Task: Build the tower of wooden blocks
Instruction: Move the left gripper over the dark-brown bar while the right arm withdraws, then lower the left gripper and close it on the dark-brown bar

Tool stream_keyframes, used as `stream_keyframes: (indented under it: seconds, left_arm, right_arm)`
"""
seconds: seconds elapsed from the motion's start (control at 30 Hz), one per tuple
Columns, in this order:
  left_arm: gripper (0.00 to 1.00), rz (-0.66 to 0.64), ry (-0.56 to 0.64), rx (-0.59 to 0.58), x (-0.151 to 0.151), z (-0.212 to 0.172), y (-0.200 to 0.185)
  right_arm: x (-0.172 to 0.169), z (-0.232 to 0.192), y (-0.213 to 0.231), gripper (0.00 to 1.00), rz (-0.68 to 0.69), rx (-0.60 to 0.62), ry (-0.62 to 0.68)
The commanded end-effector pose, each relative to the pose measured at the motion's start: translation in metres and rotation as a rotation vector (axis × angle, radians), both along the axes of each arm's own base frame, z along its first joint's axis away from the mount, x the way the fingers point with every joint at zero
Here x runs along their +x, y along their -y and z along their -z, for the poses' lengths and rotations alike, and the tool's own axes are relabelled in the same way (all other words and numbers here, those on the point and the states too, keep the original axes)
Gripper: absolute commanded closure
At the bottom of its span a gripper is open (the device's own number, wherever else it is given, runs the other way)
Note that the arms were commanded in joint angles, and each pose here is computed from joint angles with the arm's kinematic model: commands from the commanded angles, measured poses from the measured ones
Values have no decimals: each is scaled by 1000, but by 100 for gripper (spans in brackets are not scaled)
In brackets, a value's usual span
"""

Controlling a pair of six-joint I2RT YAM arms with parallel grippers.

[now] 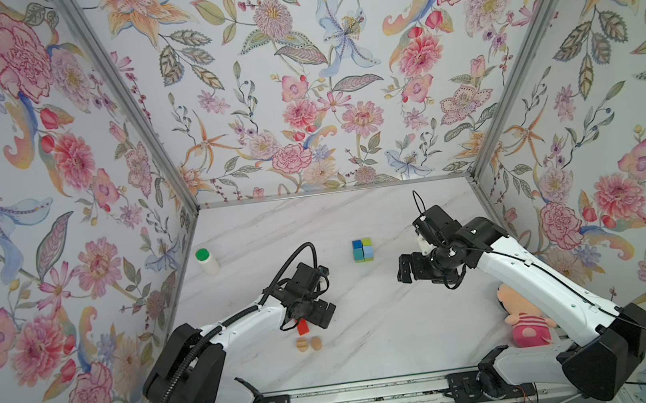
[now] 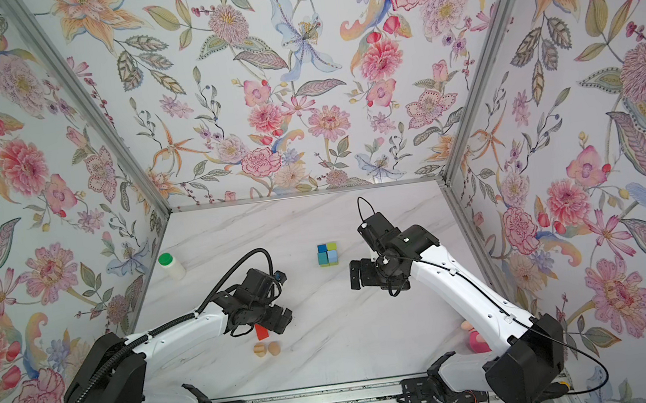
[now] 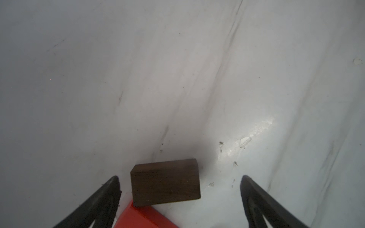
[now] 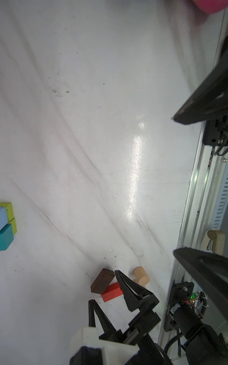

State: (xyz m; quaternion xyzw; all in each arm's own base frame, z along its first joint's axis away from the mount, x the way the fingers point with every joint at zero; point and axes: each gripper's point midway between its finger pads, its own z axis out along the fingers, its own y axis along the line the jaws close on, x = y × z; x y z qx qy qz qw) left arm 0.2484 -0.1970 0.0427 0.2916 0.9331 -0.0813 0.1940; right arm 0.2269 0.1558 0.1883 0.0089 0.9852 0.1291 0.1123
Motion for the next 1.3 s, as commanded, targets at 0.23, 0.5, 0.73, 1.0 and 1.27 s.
stream_keyframes:
  seconds: [0.23, 0.5, 0.73, 1.0, 1.27]
  left_arm:
    - [9, -5, -55, 57, 5, 14, -10]
    - [21, 1, -88, 62, 3, 20, -10]
    - [29, 6, -128, 93, 1, 31, -11]
    - [40, -31, -102, 110, 14, 28, -10]
    - [41, -72, -91, 70, 20, 28, -4]
  right_arm:
    - [2, 0, 6, 1, -1, 14, -10]
    - [5, -1, 10, 1, 10, 21, -9]
    - [4, 0, 15, 1, 31, 24, -11]
    - [5, -3, 20, 1, 47, 22, 4]
    - [-2, 2, 25, 1, 56, 15, 2]
